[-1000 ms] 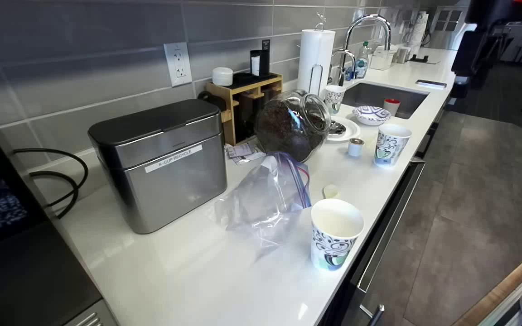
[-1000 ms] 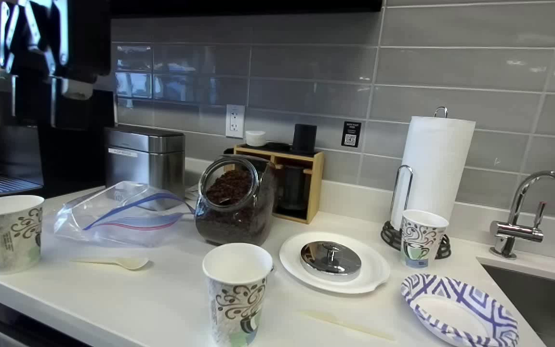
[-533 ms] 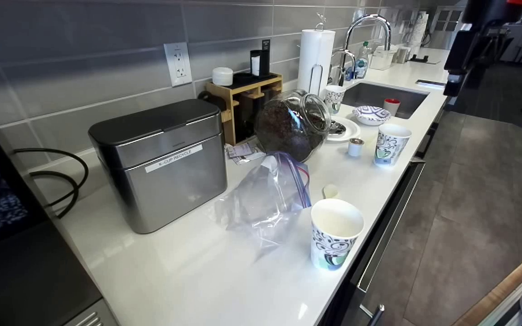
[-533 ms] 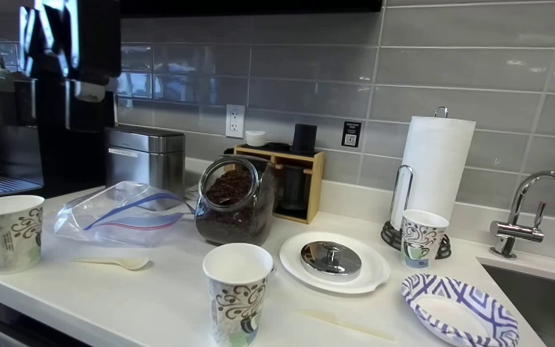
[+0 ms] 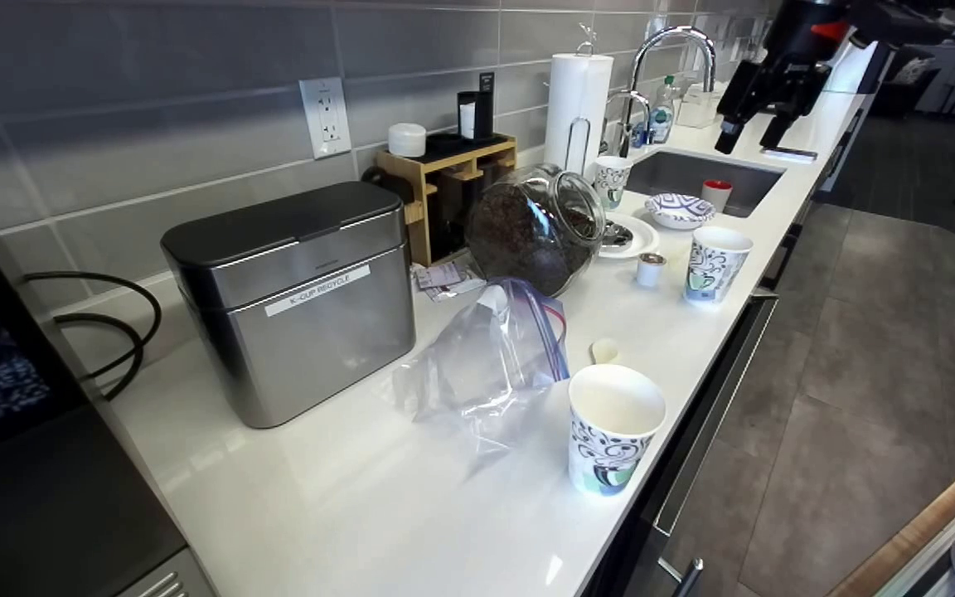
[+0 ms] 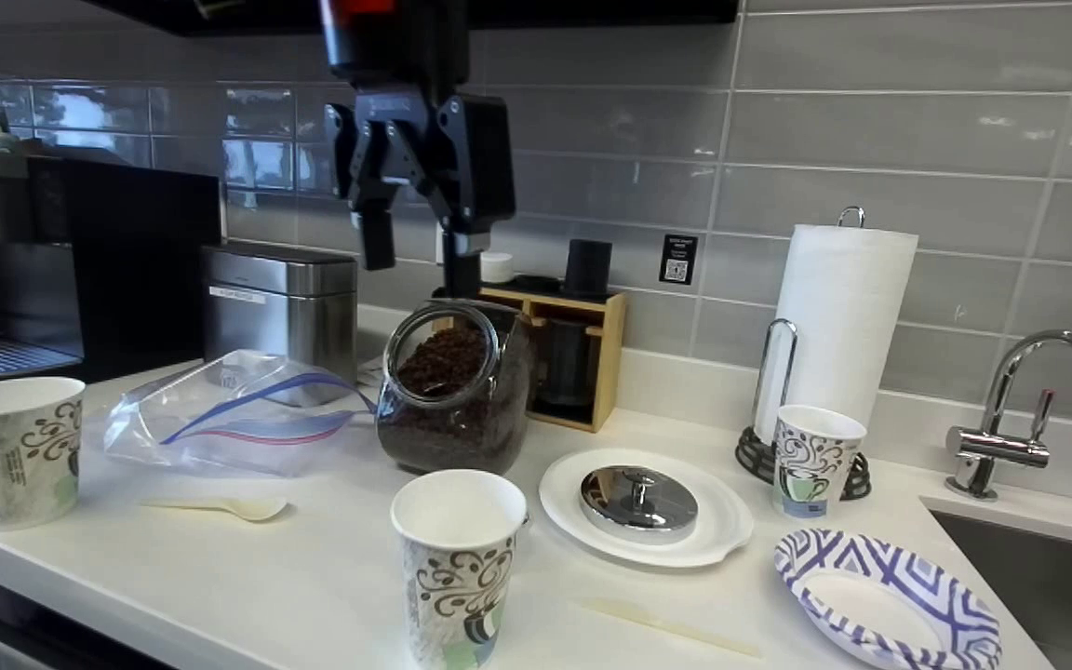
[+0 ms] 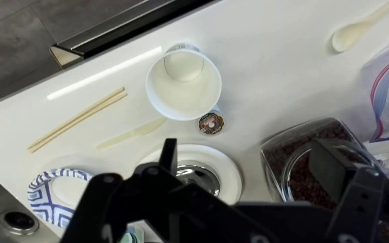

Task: Put the lid back on the coffee jar

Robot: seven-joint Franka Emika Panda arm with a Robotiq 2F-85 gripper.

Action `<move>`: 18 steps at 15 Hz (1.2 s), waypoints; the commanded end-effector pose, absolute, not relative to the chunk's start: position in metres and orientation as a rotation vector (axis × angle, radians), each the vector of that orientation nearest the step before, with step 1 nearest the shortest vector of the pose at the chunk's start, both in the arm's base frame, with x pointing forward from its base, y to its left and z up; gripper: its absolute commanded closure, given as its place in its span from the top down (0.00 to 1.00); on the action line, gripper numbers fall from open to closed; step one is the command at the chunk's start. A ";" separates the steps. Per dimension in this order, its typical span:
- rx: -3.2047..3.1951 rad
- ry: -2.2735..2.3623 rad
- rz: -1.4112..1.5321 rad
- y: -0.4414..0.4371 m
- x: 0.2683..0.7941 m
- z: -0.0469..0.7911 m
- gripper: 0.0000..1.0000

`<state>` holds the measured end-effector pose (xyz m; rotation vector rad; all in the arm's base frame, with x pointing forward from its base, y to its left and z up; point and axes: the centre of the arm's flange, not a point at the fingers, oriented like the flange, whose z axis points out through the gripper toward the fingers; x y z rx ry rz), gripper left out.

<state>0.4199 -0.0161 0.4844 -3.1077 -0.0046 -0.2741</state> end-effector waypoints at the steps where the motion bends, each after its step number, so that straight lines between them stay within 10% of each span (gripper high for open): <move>1: -3.099 -0.012 -0.299 -0.024 0.471 0.479 1.00; 18: -3.140 0.246 -0.376 -0.072 0.544 0.432 1.00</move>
